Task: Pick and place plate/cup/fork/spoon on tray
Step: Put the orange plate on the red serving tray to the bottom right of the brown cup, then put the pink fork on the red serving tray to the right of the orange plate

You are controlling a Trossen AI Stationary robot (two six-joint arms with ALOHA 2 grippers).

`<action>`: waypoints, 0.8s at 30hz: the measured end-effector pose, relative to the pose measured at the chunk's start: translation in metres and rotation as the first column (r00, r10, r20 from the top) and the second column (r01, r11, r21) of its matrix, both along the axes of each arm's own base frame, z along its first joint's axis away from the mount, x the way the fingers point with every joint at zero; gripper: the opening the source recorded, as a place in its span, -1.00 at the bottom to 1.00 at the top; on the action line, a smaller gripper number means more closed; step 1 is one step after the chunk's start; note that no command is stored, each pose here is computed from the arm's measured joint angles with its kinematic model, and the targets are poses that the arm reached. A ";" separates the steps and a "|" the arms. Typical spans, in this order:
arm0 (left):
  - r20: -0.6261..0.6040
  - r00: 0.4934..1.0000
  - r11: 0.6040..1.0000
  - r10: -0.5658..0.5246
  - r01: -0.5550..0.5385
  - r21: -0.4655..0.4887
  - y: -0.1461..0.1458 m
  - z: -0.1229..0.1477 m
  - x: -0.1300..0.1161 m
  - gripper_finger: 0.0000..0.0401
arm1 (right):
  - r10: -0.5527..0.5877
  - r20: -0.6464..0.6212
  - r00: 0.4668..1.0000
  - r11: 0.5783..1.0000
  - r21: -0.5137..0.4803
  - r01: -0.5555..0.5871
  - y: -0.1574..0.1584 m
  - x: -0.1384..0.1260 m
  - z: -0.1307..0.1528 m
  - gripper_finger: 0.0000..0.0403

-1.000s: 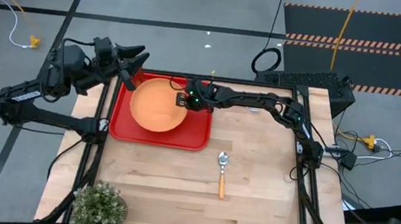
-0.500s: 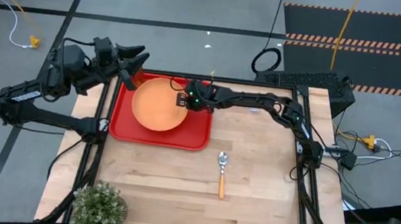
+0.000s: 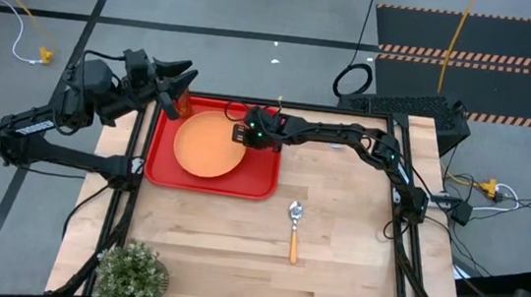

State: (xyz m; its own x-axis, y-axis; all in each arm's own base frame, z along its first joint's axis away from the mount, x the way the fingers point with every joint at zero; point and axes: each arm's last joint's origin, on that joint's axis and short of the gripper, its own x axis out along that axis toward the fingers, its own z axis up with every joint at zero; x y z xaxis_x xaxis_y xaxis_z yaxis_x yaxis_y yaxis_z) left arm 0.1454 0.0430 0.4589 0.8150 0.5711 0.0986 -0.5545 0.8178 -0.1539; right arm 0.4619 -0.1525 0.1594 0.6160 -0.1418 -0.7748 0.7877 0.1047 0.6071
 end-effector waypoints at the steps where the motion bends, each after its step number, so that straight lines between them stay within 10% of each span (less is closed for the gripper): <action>1: 0.000 1.000 1.000 0.000 0.000 0.000 0.000 0.000 0.000 -0.24 | 0.002 0.003 1.000 1.000 0.002 -0.002 0.000 0.000 0.002 -0.59; 24: -0.023 1.000 0.999 -0.021 0.020 -0.031 -0.001 -0.004 0.001 -0.24 | 0.172 -0.202 0.964 0.976 -0.101 -0.195 -0.004 -0.059 0.082 -0.38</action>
